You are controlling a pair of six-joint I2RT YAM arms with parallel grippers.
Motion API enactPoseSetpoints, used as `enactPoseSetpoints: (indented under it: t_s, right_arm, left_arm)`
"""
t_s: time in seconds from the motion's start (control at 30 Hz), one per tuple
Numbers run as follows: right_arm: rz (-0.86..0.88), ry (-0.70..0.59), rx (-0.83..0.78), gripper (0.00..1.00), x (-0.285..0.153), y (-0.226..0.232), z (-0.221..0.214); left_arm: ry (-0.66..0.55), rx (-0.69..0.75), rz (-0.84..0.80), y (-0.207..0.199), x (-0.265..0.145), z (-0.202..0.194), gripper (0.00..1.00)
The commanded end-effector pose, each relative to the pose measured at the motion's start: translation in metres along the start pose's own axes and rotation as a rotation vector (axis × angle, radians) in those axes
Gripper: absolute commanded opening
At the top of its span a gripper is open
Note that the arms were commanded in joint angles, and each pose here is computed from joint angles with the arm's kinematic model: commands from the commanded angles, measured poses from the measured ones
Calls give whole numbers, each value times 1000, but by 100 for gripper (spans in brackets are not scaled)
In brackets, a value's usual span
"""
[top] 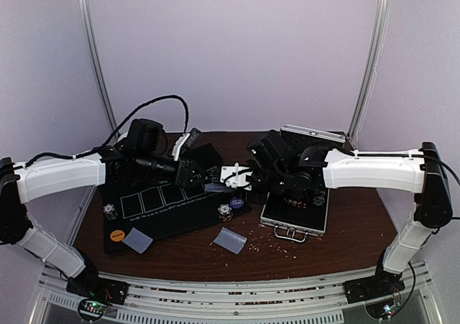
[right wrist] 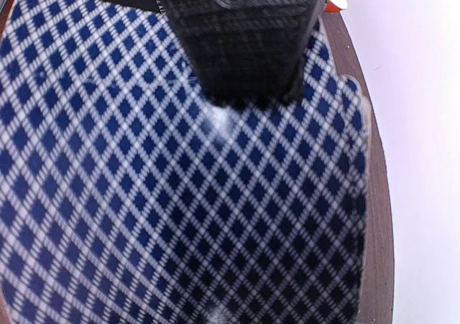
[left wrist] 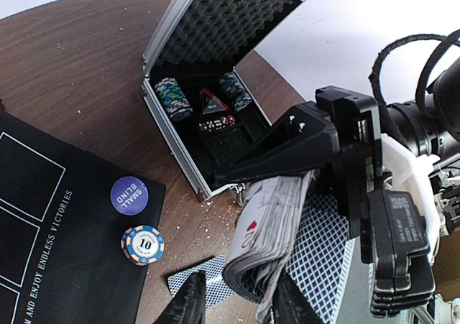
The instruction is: Distribute texas hold em gaming equipment
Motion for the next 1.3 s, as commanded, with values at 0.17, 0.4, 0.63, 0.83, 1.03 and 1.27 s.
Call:
enactPoseSetpoints:
  t_s: [0.17,0.4,0.63,0.83,1.03,1.27]
  right_arm:
    - [-35,-18,10,42,-3,-8,9]
    - [-44,-9,11,41,-3,-9,7]
    - [-53,15,16,41,0,-10,-2]
    - [-53,21,29,41,1,-11,-6]
    - [-57,39,25,41,-1,-11,-11]
    - [-57,45,10,41,-4,-8,-16]
  left_arm:
    - [-40,57,-13,-14,-13,13,10]
    - [-35,65,-25,-19,-19,15,0]
    - [-34,53,-13,-11,-39,18,0]
    - [-42,55,-29,-10,-60,22,0]
    - [86,-65,45,-5,-81,-5,0]
    - [279,-268,288,20,-107,-60,0]
Point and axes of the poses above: each gripper's point midway between its finger pads, its own x axis out along the fingers, its own y axis along the line the jaws close on, z = x × y, the point moved 6 cm from there along -x, back along the fingers, and after that the axes turned 1 degree about -x, right-handed, at the moved point
